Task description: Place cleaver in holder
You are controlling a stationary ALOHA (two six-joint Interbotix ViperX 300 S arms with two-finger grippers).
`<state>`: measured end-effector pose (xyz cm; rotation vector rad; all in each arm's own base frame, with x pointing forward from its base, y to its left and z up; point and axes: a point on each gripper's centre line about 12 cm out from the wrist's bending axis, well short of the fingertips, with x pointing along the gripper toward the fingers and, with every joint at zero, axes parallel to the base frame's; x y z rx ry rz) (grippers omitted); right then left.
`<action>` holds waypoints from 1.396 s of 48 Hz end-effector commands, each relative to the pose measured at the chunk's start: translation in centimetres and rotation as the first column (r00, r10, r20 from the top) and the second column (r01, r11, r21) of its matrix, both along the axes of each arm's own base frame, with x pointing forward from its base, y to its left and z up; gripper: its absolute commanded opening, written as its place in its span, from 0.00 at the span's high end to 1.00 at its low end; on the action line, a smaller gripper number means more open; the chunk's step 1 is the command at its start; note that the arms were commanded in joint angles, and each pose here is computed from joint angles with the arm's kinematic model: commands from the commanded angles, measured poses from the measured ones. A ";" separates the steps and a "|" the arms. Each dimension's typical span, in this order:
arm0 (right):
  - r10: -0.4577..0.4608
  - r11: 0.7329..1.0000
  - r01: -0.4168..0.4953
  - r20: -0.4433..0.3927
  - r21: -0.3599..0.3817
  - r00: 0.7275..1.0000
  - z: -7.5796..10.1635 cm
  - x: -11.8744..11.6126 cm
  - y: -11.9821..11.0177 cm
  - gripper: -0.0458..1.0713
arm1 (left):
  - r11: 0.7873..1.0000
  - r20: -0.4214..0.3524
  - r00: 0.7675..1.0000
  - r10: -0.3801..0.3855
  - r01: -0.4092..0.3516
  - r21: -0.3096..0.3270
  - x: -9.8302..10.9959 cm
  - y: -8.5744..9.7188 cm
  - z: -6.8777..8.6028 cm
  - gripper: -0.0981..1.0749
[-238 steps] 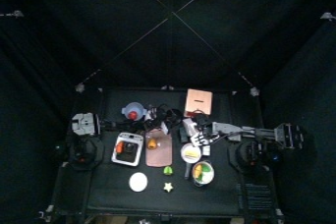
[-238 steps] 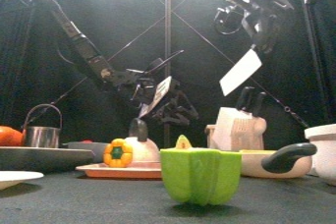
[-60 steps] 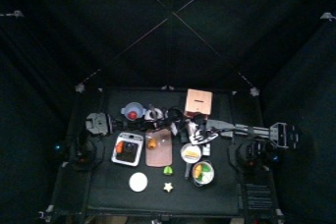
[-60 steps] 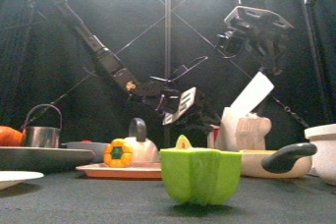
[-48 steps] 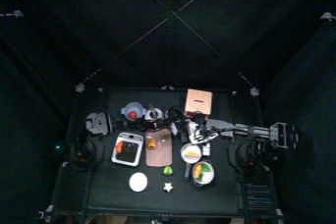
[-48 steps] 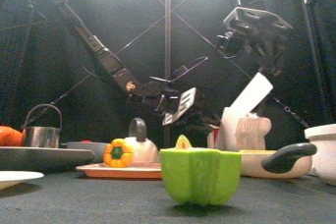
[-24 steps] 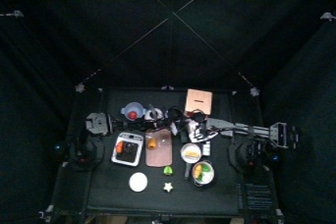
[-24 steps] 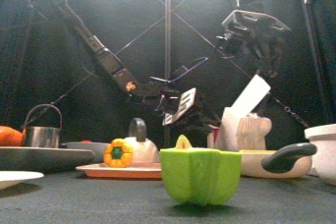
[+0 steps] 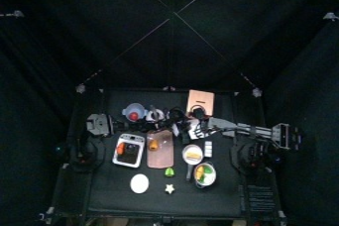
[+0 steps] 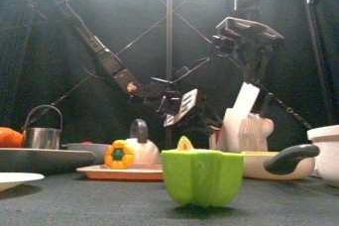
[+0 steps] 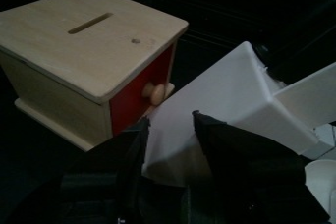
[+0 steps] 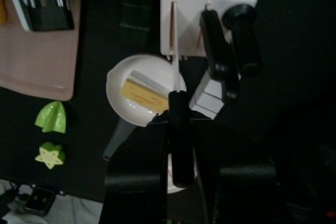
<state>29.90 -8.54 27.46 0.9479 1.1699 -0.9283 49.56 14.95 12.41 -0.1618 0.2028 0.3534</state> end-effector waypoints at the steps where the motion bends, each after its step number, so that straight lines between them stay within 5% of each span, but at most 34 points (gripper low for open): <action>1: -0.006 1.000 0.007 0.043 -0.028 0.999 0.7 0.1 -0.5 0.48 | 1.000 0.040 0.999 -0.004 0.004 0.017 0.4 0.0 1.8 0.24; 13: 0.009 0.994 -0.002 0.066 -0.106 0.998 0.6 0.2 -1.4 0.45 | 1.000 0.040 0.999 -0.006 0.005 0.017 0.4 -0.1 1.8 0.24; 31: 0.030 0.988 -0.021 0.059 -0.151 0.998 0.3 0.0 -1.5 0.17 | 1.000 0.042 0.999 -0.006 0.005 0.016 0.2 -0.1 2.1 0.24; 47: 0.057 0.979 -0.039 0.082 -0.202 0.995 1.4 -0.2 -1.3 0.17 | 1.000 0.049 0.999 0.004 -0.005 0.022 -1.0 0.2 3.2 0.24; 67: 0.174 0.956 -0.100 0.260 -0.275 0.950 3.9 -0.2 1.0 0.17 | 0.999 0.066 0.998 -0.010 0.007 0.050 -3.4 -0.5 5.5 0.24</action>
